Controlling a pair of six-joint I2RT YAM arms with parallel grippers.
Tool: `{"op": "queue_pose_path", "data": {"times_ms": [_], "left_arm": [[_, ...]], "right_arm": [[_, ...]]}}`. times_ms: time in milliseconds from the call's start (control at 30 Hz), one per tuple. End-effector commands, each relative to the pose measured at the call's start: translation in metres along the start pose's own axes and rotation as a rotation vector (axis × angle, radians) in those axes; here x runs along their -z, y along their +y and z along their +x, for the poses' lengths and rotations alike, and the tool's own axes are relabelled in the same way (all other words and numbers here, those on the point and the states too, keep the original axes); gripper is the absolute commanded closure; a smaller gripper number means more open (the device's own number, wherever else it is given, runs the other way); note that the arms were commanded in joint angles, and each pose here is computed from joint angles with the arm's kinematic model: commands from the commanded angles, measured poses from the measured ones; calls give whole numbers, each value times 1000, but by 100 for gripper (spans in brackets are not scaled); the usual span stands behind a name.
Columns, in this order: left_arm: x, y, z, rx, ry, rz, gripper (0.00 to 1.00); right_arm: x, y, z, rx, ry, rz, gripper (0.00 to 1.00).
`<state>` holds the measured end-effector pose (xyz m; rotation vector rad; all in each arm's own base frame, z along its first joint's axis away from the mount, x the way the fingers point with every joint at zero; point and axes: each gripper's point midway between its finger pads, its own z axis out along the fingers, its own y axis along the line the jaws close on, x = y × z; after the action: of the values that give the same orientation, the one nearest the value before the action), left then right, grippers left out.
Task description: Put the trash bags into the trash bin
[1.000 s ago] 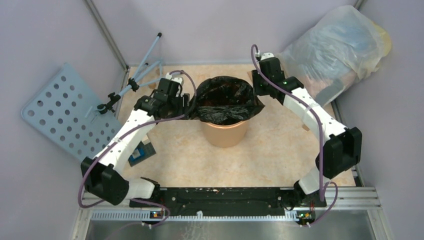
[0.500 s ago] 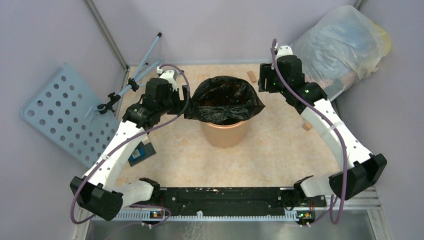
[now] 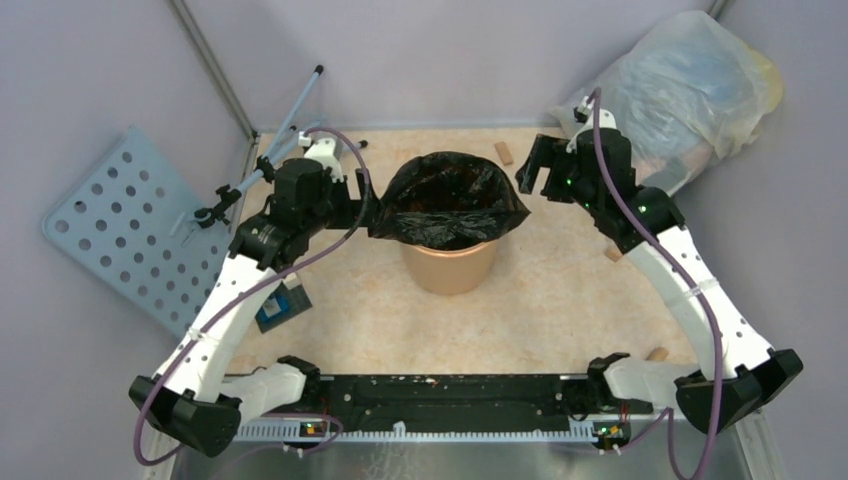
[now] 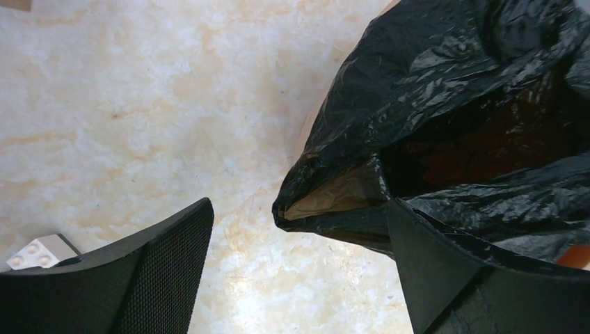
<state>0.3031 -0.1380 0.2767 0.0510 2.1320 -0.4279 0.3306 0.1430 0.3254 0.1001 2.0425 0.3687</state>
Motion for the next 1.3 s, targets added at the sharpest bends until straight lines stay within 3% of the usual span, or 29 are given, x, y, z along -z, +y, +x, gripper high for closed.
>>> {"op": "queue_pose_path", "data": {"times_ms": [0,200,367,567,700,900,1033,1133,1200,1267], "left_arm": [[28,-9,-34,-12,-106,31,1],[49,-15,-53,-25,-168,50,1],[59,-32,-61,-111,-231,156,1],[62,-37,-87,-197,-326,166,1],[46,-52,-105,-224,-333,218,1],[17,-85,-111,-266,-258,375,2],[9,-108,-103,-363,-231,529,4],[3,-108,-100,-456,-242,549,4],[-4,-104,-100,-484,-232,525,9],[-11,-102,-99,-490,-202,515,21]], "right_arm": [[22,4,6,-47,-14,-67,12],[30,5,6,-26,-24,-91,11],[33,10,2,24,-32,-124,11],[44,17,-11,78,-64,-172,10],[46,35,-6,153,31,-254,11],[63,86,0,316,38,-579,21],[55,112,10,358,75,-680,35],[50,135,26,436,111,-761,39],[47,148,36,483,131,-800,42],[44,158,44,547,140,-837,47]]}}
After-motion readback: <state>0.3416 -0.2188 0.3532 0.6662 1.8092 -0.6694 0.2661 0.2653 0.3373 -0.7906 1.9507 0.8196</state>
